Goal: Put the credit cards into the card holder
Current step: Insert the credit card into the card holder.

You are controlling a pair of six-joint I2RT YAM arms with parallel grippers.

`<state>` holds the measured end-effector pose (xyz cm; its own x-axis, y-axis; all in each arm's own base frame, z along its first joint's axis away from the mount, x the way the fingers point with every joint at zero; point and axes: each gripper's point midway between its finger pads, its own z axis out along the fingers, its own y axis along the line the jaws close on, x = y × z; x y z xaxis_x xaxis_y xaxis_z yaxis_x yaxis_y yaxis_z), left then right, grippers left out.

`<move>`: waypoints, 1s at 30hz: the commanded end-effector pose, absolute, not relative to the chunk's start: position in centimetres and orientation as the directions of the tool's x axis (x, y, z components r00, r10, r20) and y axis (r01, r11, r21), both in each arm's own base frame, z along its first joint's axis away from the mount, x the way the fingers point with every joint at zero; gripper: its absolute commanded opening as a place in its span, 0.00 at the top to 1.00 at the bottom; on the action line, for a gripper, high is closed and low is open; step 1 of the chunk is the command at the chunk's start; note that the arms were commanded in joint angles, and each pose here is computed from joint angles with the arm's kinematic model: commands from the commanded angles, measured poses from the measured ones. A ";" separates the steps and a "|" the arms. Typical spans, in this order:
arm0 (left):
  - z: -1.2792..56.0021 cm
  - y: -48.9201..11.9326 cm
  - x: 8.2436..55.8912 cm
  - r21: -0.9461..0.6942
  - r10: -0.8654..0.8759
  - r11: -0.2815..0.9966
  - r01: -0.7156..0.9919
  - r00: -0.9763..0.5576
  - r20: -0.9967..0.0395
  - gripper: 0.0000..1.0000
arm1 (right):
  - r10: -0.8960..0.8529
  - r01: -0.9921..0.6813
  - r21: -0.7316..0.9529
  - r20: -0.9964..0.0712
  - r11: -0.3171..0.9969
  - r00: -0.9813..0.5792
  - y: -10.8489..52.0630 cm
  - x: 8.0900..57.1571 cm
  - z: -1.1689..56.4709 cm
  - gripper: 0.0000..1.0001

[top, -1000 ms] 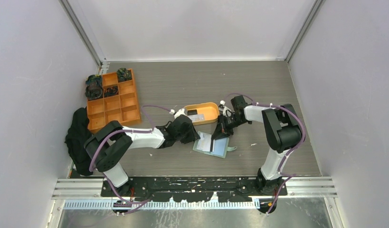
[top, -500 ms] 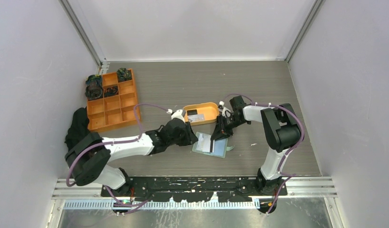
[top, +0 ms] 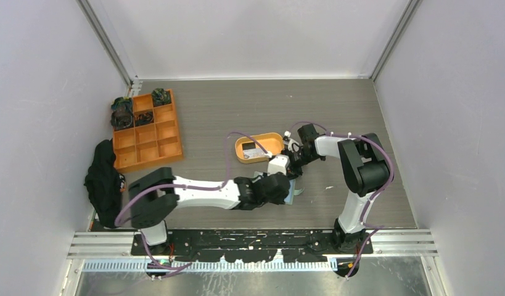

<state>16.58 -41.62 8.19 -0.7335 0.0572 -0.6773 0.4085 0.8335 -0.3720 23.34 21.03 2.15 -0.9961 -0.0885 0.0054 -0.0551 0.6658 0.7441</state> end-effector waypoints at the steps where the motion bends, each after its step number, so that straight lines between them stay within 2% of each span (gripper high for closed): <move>1: 6.4 -43.1 17.5 -0.262 0.134 0.867 0.424 -0.705 -0.697 0.83 | -0.098 -0.087 0.725 -0.026 0.683 -0.995 21.0 24.2 2.0 0.77; 9: 4.9 -42.8 19.4 -0.105 0.204 0.917 0.384 -0.680 -0.704 0.77 | -0.100 -0.084 0.722 -0.021 0.687 -0.995 20.9 24.2 1.9 0.77; 14: 3.8 -42.2 19.9 -0.088 0.205 0.929 0.360 -0.697 -0.687 0.72 | -0.104 -0.086 0.718 -0.019 0.691 -0.994 20.8 24.2 1.8 0.76; 18: 3.3 -41.4 20.3 -0.079 0.197 0.939 0.336 -0.710 -0.675 0.70 | -0.108 -0.089 0.720 -0.019 0.688 -0.994 20.8 24.2 1.9 0.72; 25: 3.6 -40.1 21.0 -0.055 0.188 0.950 0.307 -0.705 -0.684 0.69 | -0.119 -0.105 0.731 -0.033 0.675 -0.992 20.8 24.4 2.8 0.57; 30: 5.1 -39.9 21.5 -0.070 0.184 0.944 0.323 -0.689 -0.701 0.69 | -0.128 -0.132 0.736 -0.061 0.664 -0.990 20.6 24.7 3.8 0.55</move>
<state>20.51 -41.05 3.09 -0.7197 0.1885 -0.6682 0.3300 0.9396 -0.0903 23.61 21.10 2.79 -0.9938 -0.1111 0.0088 -0.0670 0.6588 0.7493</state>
